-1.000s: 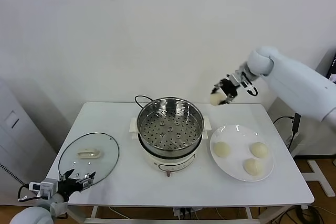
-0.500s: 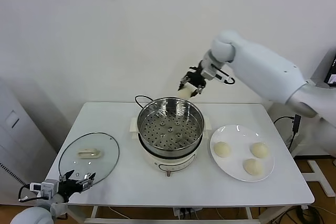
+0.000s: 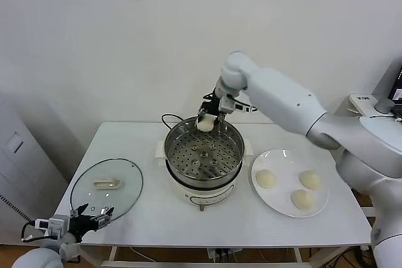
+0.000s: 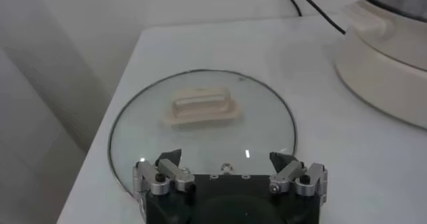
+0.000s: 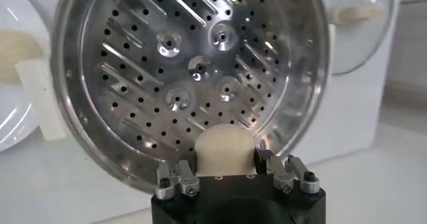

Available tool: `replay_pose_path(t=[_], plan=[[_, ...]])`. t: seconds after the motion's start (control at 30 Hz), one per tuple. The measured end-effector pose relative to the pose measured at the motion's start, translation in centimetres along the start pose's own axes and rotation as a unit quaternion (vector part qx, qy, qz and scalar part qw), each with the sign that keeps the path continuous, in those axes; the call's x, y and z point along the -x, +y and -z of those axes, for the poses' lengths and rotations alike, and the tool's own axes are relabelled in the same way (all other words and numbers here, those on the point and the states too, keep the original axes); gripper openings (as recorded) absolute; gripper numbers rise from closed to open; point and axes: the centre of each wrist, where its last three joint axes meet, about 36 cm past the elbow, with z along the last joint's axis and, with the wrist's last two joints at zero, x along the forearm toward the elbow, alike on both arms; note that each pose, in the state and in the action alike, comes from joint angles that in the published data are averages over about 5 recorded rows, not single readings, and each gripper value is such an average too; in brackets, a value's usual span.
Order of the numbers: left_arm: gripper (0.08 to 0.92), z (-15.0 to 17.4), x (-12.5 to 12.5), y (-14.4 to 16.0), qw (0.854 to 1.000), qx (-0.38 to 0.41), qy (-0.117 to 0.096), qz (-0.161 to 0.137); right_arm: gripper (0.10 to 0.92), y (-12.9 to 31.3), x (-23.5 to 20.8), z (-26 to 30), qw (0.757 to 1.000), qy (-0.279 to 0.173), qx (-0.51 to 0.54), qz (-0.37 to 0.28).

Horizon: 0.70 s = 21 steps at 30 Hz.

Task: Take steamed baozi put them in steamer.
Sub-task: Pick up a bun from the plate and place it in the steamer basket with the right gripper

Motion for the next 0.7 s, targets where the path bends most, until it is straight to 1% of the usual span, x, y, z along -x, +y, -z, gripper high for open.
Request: replay_pose_path(t=[0.23, 0.5, 0.6, 0.7], plan=[[0.823, -0.1, 0.0, 0.0, 1.0, -0.001, 0.0, 0.0, 0.535, 0.1, 2.6, 1.1, 1.0, -0.001, -0.007, 0.018], [0.823, 0.1, 0.1, 0.0, 1.0, -0.002, -0.001, 0.001, 0.535, 0.2, 4.1, 1.8, 1.0, 0.001, -0.011, 0.02], [0.823, 0.1, 0.2, 0.1, 1.0, -0.001, -0.001, 0.001, 0.571, 0.3, 4.4, 2.0, 1.0, 0.003, -0.012, 0.019], [0.823, 0.1, 0.2, 0.0, 1.0, -0.001, -0.001, 0.001, 0.653, 0.4, 4.5, 2.2, 1.0, 0.005, -0.014, 0.015]])
